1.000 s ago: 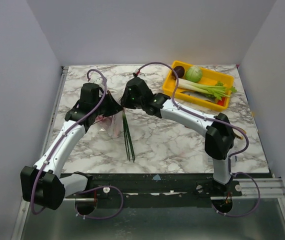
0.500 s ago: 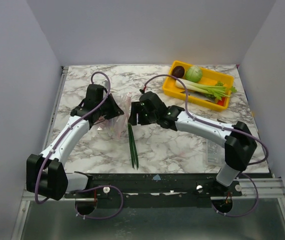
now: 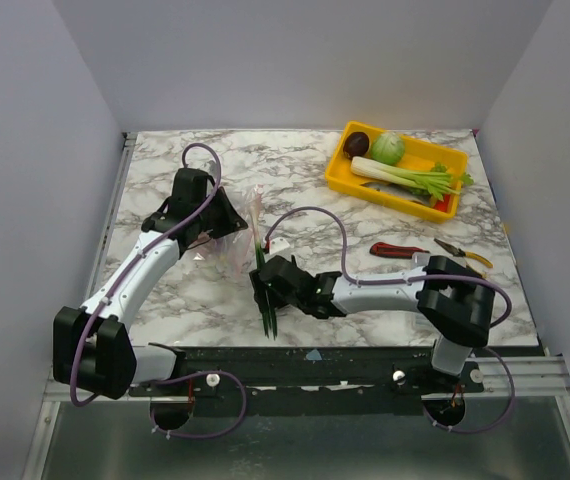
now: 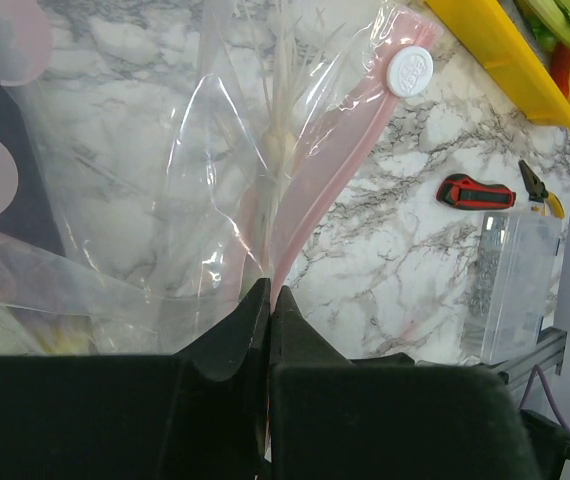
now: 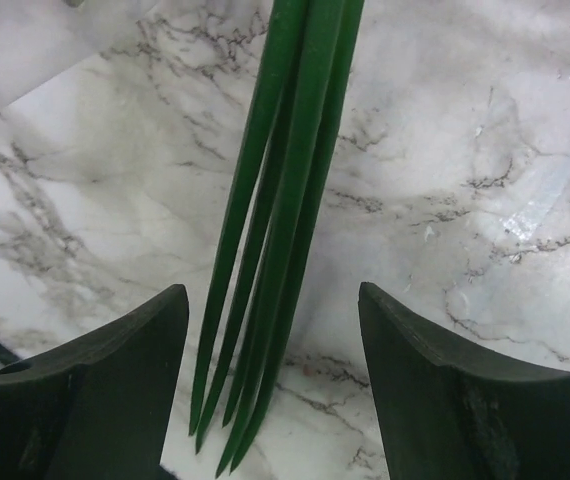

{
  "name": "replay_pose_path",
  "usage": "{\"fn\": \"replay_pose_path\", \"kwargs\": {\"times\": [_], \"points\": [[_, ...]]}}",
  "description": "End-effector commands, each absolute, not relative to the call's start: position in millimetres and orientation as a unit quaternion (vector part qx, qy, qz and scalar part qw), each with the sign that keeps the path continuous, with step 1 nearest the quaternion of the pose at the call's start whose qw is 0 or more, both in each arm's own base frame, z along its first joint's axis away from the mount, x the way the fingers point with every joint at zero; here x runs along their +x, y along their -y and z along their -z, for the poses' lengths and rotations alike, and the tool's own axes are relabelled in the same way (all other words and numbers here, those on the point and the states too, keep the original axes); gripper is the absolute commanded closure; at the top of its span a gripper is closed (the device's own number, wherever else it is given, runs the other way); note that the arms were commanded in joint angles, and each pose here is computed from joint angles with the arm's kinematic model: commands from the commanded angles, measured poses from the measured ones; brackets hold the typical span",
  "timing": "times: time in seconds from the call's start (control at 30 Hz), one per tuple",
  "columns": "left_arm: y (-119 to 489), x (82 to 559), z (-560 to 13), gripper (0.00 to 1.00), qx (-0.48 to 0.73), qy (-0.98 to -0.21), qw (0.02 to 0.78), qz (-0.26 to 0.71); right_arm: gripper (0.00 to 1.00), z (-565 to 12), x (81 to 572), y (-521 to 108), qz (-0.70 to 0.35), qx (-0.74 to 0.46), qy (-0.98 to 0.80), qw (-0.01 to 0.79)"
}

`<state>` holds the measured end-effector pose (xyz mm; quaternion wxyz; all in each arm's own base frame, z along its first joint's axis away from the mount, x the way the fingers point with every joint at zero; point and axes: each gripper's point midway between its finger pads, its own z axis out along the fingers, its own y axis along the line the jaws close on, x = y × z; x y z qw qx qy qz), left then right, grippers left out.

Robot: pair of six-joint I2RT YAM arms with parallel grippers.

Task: Place the food in the zip-top bag and seal the zipper
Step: Place the fake vegetable in the zipper food storage bag.

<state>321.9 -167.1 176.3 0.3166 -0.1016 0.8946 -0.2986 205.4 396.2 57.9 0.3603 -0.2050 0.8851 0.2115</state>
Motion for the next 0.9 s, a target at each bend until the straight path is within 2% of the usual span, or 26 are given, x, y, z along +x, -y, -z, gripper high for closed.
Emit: {"fn": "replay_pose_path", "kwargs": {"times": [0.0,0.1,0.2,0.23,0.3,0.4,0.43,0.57,0.77,0.87], "points": [[163.7,327.5,-181.6,1.00,-0.103,-0.890,0.333,0.293,0.29,-62.8,233.7,-392.3,-0.157,-0.173,-0.865,0.444],[165.1,327.1,-184.0,1.00,-0.102,-0.888,0.333,0.299,0.36,-55.5,236.4,-388.5,-0.139,-0.175,-0.863,0.453],[164.8,326.8,-185.6,1.00,-0.099,-0.887,0.337,0.299,0.50,-58.0,233.4,-391.9,-0.149,-0.184,-0.861,0.450],[164.7,326.4,-186.3,1.00,-0.098,-0.887,0.338,0.299,0.57,-62.2,231.1,-394.0,-0.156,-0.189,-0.860,0.447],[163.7,326.0,-189.1,1.00,-0.095,-0.886,0.344,0.298,0.79,-73.9,226.3,-395.5,-0.167,-0.195,-0.861,0.440],[162.7,325.1,-193.7,1.00,-0.091,-0.883,0.351,0.298,0.97,-98.0,220.8,-392.6,-0.186,-0.191,-0.857,0.440],[163.2,324.0,-196.0,1.00,-0.087,-0.882,0.353,0.300,1.00,-104.0,216.6,-389.3,-0.191,-0.191,-0.859,0.434],[161.7,322.1,-206.5,1.00,-0.077,-0.874,0.373,0.302,1.00,-130.7,189.3,-396.4,-0.234,-0.233,-0.866,0.374],[158.3,318.7,-228.5,1.00,-0.056,-0.858,0.410,0.305,1.00,-154.4,124.3,-412.3,-0.318,-0.290,-0.886,0.170],[156.7,316.5,-238.7,1.00,-0.045,-0.849,0.429,0.305,1.00,-174.9,102.3,-416.8,-0.356,-0.291,-0.883,0.096]]}}
